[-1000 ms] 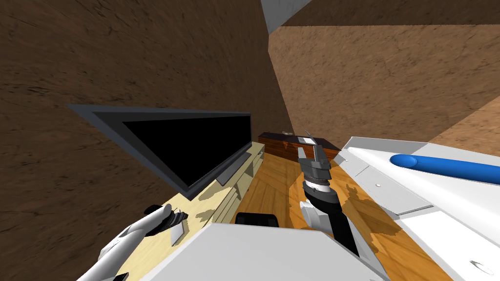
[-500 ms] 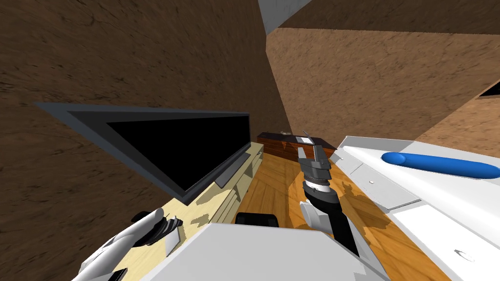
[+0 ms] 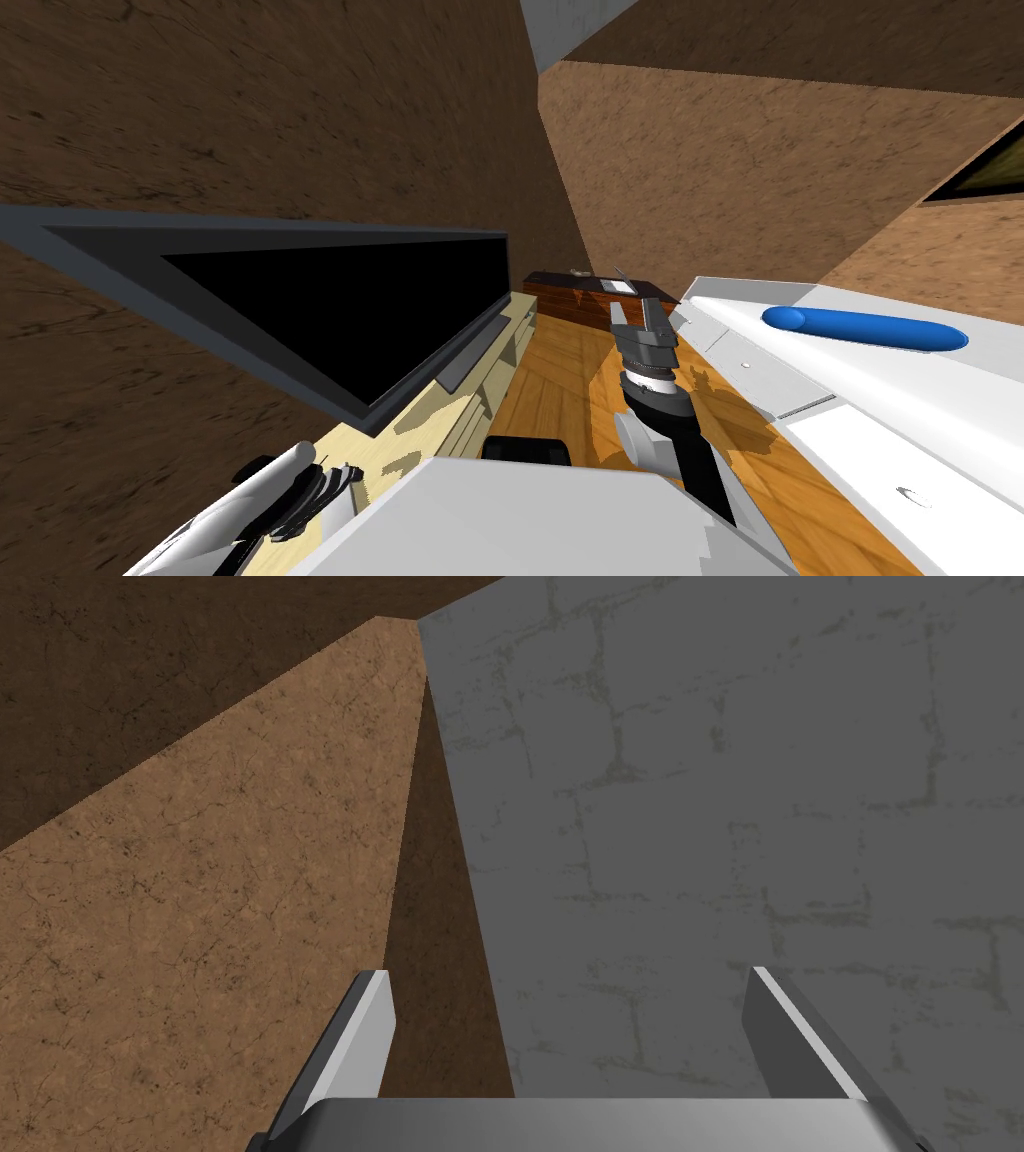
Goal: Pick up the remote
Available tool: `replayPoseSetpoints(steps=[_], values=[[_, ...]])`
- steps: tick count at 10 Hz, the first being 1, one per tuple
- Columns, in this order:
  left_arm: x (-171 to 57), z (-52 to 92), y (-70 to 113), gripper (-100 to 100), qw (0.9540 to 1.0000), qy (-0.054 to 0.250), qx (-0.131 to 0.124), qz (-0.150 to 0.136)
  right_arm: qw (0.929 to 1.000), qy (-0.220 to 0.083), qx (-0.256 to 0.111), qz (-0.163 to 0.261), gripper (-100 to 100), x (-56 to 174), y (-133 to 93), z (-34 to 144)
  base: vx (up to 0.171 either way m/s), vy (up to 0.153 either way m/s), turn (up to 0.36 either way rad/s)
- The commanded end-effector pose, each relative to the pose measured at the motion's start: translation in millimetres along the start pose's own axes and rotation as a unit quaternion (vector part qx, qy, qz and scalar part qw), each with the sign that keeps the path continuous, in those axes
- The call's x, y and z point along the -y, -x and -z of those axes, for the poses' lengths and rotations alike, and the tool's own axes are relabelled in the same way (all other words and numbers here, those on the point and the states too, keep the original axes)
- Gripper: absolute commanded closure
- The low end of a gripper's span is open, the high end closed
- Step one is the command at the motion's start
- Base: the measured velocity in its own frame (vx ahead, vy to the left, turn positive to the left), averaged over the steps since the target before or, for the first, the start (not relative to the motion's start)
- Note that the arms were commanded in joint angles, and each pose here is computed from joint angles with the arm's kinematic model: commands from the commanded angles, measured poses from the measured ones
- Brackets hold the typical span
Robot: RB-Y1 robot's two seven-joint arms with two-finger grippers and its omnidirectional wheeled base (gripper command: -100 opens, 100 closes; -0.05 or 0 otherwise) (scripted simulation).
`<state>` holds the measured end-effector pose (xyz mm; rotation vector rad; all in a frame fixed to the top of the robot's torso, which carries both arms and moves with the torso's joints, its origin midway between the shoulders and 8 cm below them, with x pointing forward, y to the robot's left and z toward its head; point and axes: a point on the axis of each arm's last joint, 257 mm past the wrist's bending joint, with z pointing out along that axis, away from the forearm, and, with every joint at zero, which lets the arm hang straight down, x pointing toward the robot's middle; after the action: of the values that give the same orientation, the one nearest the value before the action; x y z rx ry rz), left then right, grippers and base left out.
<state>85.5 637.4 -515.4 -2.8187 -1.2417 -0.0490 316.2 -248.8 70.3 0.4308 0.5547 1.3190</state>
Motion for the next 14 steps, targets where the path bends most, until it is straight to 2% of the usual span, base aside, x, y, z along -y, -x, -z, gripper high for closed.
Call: replayPoseSetpoints(steps=[1,2,3,5,6,7,8,10,14], values=[[4,-1.5,13.7,-100,0.9991,0.006,0.018,0.037,1.0000,0.000,0.000,0.000,0,0,0,0.0,0.042,0.060,-0.058],[4,-1.5,13.7,-100,0.9991,0.006,0.018,0.037,1.0000,0.000,0.000,0.000,0,0,0,0.0,0.021,0.042,-0.004],[5,-3.0,20.0,-100,0.9984,0.009,0.025,0.050,1.0000,0.000,0.000,0.000,0,0,0,0.0,0.014,0.035,-0.018],[5,-2.1,18.8,-100,0.9985,0.008,0.024,0.048,1.0000,0.000,0.000,0.000,0,0,0,0.0,-0.002,0.003,-0.008],[5,-2.1,19.0,0,0.9985,0.008,0.024,0.049,1.0000,0.000,0.000,0.000,0,0,0,0.0,0.000,0.000,0.000],[-4,-7.2,21.6,-100,0.9991,0.009,0.025,0.033,1.0000,0.000,0.000,0.000,0,0,0,0.0,0.029,-0.030,0.097],[-4,-7.2,21.6,-100,0.9991,0.009,0.025,0.033,1.0000,0.000,0.000,0.000,0,0,0,0.0,0.037,-0.039,0.123],[-16,-14.3,25.3,-100,0.9996,0.010,0.025,0.010,1.0000,0.000,0.000,0.000,0,0,0,0.0,0.046,-0.049,0.154],[-16,-14.3,25.3,-100,0.9996,0.010,0.025,0.010,1.0000,0.000,0.000,0.000,0,0,0,0.0,0.006,-0.006,0.019]])
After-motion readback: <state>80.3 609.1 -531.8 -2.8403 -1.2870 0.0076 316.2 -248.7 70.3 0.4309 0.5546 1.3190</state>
